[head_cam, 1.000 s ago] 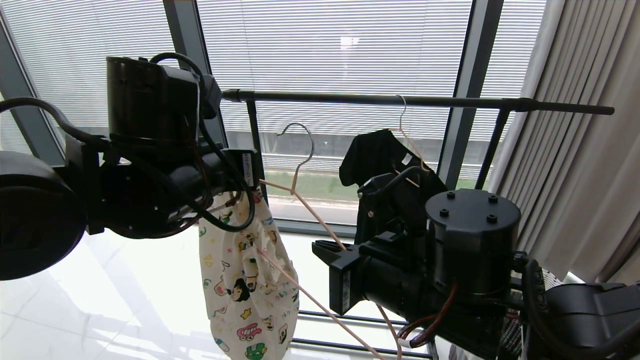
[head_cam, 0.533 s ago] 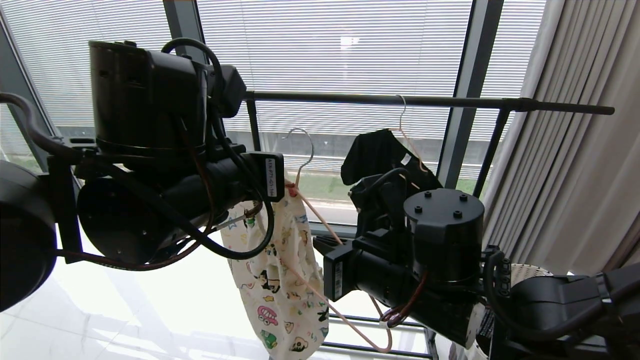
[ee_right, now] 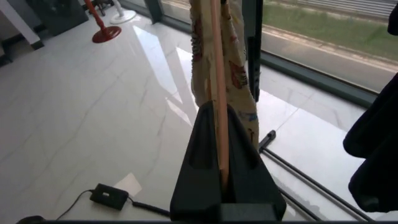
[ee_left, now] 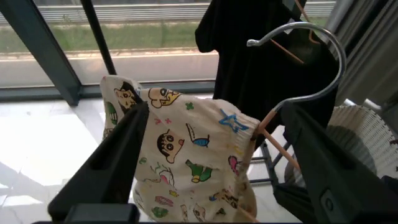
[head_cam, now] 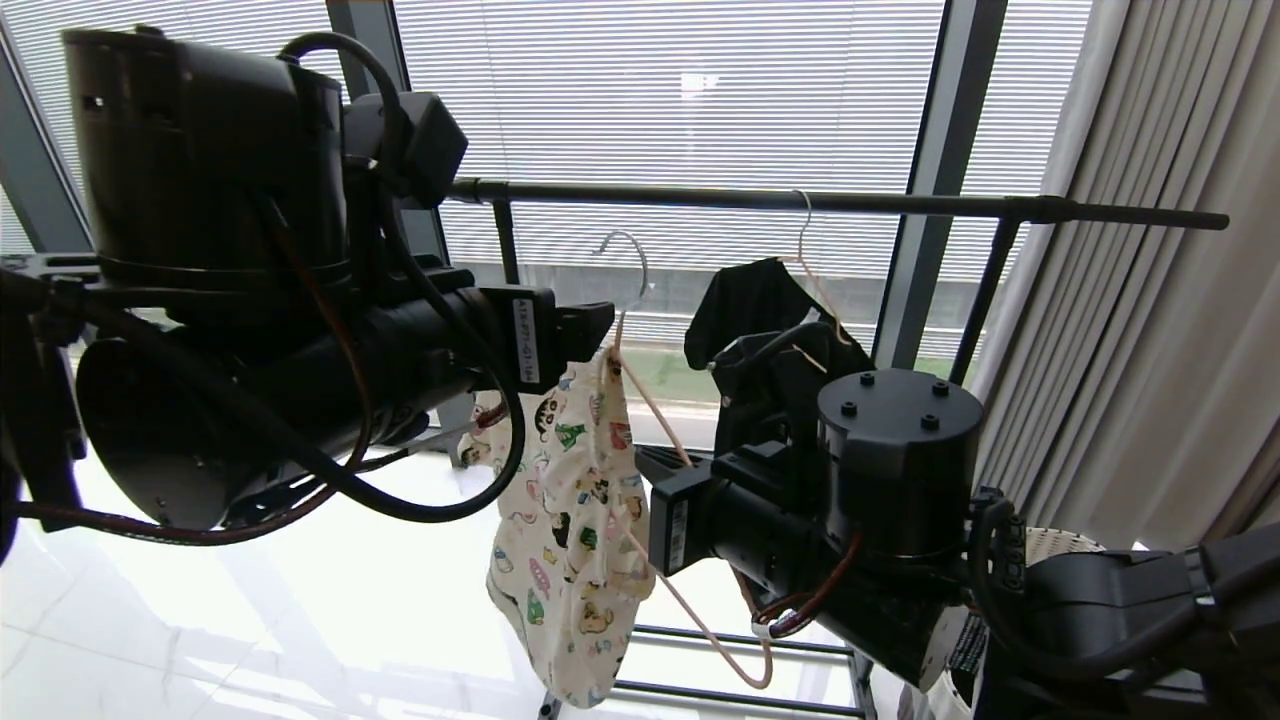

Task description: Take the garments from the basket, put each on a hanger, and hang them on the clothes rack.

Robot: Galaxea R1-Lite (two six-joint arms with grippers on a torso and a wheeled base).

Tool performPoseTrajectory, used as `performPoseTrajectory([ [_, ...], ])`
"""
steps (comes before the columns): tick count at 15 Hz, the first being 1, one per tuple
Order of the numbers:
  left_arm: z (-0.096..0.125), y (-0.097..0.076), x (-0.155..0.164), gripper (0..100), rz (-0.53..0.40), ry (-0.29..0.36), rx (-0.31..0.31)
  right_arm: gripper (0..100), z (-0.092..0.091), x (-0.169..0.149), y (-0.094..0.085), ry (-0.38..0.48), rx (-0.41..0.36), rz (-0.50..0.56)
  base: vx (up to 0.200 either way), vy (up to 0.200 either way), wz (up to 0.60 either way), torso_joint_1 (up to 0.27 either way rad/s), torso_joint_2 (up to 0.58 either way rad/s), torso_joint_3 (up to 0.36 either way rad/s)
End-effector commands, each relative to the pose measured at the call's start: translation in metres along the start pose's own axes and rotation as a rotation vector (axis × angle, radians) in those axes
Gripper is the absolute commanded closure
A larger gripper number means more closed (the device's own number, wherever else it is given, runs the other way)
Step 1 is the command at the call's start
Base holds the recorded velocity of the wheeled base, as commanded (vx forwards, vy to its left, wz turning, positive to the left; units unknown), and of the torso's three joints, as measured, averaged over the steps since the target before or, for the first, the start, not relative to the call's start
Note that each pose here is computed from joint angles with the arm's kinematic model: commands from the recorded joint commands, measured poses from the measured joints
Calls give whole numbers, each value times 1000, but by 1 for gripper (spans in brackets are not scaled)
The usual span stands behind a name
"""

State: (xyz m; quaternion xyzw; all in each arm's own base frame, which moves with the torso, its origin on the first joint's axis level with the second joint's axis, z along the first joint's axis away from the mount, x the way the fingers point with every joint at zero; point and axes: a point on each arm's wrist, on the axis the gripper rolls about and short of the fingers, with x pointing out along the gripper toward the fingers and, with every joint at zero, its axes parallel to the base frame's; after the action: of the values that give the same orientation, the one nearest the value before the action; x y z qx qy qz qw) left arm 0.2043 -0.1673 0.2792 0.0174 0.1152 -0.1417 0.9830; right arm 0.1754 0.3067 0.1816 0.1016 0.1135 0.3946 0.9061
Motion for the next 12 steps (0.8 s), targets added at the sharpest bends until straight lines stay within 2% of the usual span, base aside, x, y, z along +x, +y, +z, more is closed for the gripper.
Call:
performPoseTrajectory([
  [1,5,5,-10,0,-3,-25,-12,100,4,-3,-1,-17,-10,-24,0,0,0,0,0,0],
  [3,0,16,-21,0,4,-22,11,100,6,-10,-7,-29,-74,-39,0,0,0,0,0,0],
  [4,-7,23,-29,0,-28,-16,38,100,6,-14,-11,-36,-118,-29,0,0,0,0,0,0],
  [6,-23,38,-45,0,-145,-37,61,100,6,-38,-23,-20,-208,59,0,0,0,0,0,0],
  [8,-39,50,-53,0,-246,-83,124,100,4,-65,-30,8,-258,147,0,0,0,0,0,0],
  [9,-53,56,-57,0,-329,-114,202,100,-1,-83,-33,30,-291,206,0,0,0,0,0,0],
  [11,-67,58,-66,0,-426,-133,319,100,-11,-100,-36,68,-332,277,0,0,0,0,0,0],
  [12,-77,57,-71,0,-522,-144,402,100,-19,-109,-39,99,-361,321,0,0,0,0,0,0],
])
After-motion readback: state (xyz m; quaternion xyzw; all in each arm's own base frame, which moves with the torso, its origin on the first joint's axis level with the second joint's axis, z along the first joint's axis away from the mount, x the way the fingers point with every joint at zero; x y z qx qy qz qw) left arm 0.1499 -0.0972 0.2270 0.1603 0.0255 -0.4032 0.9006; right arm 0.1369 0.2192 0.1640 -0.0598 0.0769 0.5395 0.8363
